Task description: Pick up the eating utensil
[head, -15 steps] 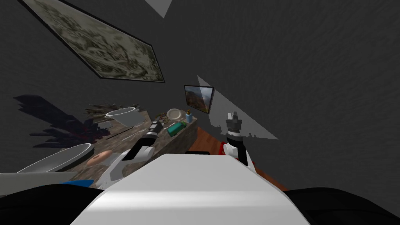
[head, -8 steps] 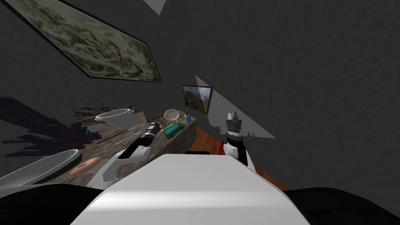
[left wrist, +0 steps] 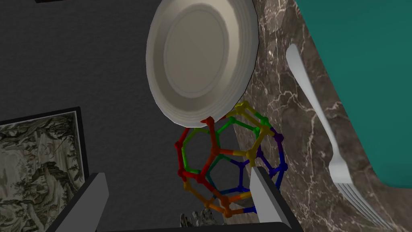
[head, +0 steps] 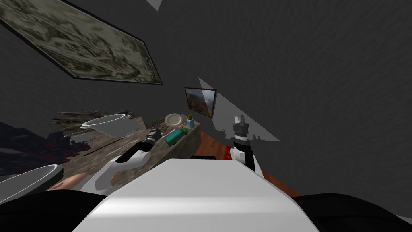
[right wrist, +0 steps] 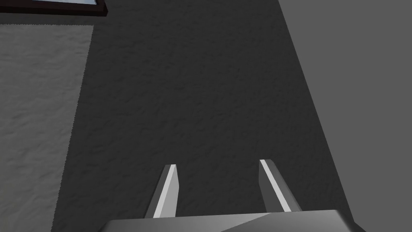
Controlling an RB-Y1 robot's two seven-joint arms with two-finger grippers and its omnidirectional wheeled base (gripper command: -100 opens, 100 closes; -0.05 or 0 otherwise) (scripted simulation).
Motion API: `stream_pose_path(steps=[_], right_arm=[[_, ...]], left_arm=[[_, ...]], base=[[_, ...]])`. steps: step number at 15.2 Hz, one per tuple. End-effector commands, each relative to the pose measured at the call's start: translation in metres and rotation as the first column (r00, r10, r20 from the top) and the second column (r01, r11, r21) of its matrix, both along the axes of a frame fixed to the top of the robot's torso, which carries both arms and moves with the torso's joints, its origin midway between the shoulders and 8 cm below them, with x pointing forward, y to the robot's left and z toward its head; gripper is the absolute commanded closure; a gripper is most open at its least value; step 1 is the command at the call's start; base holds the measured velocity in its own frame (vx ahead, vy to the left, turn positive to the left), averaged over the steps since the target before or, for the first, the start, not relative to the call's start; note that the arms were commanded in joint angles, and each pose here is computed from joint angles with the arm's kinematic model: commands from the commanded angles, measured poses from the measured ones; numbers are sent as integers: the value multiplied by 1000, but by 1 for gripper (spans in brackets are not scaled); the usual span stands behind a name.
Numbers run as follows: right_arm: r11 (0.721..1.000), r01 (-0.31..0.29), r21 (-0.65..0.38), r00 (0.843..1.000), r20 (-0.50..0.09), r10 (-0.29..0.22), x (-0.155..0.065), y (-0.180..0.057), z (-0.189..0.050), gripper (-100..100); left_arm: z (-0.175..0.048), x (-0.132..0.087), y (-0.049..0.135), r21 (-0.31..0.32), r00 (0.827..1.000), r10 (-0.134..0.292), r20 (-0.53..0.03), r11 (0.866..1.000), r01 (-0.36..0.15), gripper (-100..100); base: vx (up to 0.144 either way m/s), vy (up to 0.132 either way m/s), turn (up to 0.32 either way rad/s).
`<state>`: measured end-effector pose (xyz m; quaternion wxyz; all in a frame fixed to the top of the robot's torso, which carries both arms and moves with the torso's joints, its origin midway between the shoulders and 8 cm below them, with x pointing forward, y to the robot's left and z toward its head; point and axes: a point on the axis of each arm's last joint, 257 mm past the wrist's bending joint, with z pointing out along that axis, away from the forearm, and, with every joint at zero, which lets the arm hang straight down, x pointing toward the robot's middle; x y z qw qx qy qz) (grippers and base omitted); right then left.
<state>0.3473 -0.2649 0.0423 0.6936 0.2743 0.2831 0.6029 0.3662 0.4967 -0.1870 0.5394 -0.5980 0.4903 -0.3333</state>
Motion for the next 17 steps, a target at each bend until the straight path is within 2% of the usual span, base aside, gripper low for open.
stream_pose_path(steps=[1, 2, 3, 5, 6, 9, 10, 12, 13, 15, 16, 17], right_arm=[[1000, 0, 0, 1000, 0, 0, 0, 0, 0, 0], [1000, 0, 0, 1000, 0, 0, 0, 0, 0, 0], [1000, 0, 0, 1000, 0, 0, 0, 0, 0, 0], [1000, 0, 0, 1000, 0, 0, 0, 0, 0, 0], [1000, 0, 0, 1000, 0, 0, 0, 0, 0, 0], [1000, 0, 0, 1000, 0, 0, 0, 0, 0, 0], [1000, 0, 0, 1000, 0, 0, 0, 0, 0, 0], [1000, 0, 0, 1000, 0, 0, 0, 0, 0, 0], [1000, 0, 0, 1000, 0, 0, 0, 0, 0, 0], [1000, 0, 0, 1000, 0, 0, 0, 0, 0, 0], [1000, 0, 0, 1000, 0, 0, 0, 0, 0, 0], [1000, 0, 0, 1000, 0, 0, 0, 0, 0, 0]], left_arm=[[-10, -4, 6, -15, 999, 20, -43, 1000, -20, -100], [-11, -4, 6, -15, 999, 20, -44, 1000, -21, -100], [-16, -10, 19, -33, 996, 46, -73, 998, -48, -100], [-24, -14, 21, -40, 993, 55, -104, 997, -60, -100], [-27, -20, 34, -56, 989, 78, -125, 995, -86, -100], [-36, -24, 36, -64, 983, 89, -163, 993, -101, -100], [-41, -32, 48, -81, 974, 114, -194, 988, -132, -100], [-48, -36, 49, -86, 967, 122, -222, 986, -144, -100], [-51, -43, 61, -101, 959, 143, -243, 980, -172, -100], [-60, -49, 62, -106, 948, 152, -281, 976, -188, -100], [-61, -56, 72, -120, 939, 172, -299, 969, -216, -100], [-66, -59, 73, -123, 931, 176, -319, 967, -225, -100]], base=[[26, -15, -28], [16, -3, 1], [30, -12, -78], [35, -15, -67], [35, -25, -75], [30, -10, -33], [26, -15, -72], [35, -13, -63], [43, -20, -79], [41, -14, -56], [43, -21, -76], [50, -25, -87]])
